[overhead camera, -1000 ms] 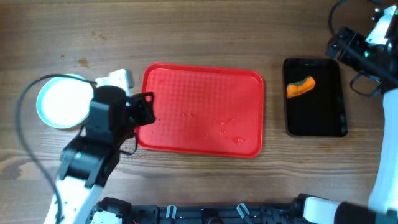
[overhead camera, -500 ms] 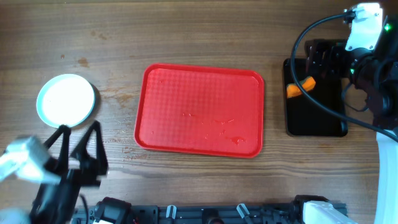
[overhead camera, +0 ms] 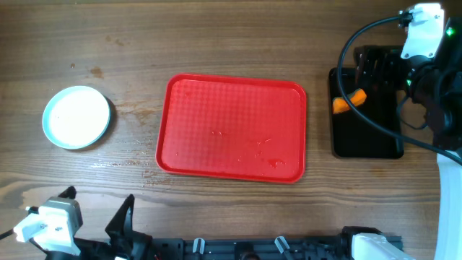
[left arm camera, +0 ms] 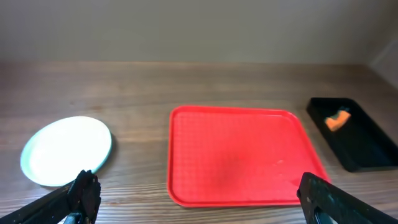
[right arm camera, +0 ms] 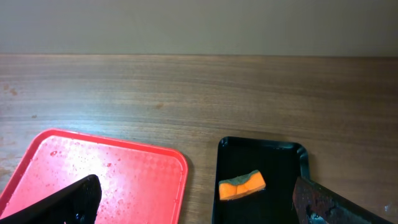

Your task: Clean dirty plates on tray and stack at the side

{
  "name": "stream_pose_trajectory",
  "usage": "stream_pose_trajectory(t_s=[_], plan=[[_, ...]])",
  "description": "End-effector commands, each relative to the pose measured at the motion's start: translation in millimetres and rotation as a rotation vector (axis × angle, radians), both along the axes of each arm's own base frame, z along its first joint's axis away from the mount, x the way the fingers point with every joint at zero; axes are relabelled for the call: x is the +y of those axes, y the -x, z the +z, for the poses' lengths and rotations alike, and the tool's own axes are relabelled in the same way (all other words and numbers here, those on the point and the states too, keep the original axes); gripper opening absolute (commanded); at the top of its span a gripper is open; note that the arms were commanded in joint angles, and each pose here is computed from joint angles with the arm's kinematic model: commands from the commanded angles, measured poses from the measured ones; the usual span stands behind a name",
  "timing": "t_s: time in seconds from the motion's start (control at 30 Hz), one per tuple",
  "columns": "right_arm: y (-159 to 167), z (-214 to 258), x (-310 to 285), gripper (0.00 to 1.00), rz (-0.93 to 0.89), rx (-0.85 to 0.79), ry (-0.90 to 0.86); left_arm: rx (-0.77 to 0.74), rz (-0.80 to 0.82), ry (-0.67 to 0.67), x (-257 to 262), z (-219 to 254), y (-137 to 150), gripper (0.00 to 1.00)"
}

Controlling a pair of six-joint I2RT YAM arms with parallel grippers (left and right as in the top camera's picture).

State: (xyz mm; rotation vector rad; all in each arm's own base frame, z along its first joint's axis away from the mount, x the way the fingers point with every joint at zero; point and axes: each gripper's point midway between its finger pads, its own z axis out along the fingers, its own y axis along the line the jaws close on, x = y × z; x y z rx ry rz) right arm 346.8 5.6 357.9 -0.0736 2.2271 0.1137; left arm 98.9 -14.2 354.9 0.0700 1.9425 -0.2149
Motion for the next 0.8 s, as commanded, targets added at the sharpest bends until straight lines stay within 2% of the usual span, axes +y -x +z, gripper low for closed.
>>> stream_pose_trajectory(t_s=[0.0, 0.67, 0.77], plan=[[1, 10, 3, 1.00, 0.018, -0.028, 0.003, -0.024, 0.022, -0.041, 6, 3, -1, 1.00], [-15, -12, 3, 1.00, 0.018, 0.036, -0.001, -0.028, 0.023, -0.036, 6, 5, -2, 1.00], [-15, -12, 2, 1.00, 0.018, 0.038, -0.001, -0.146, 0.078, -0.009, 11, 32, -9, 1.00]])
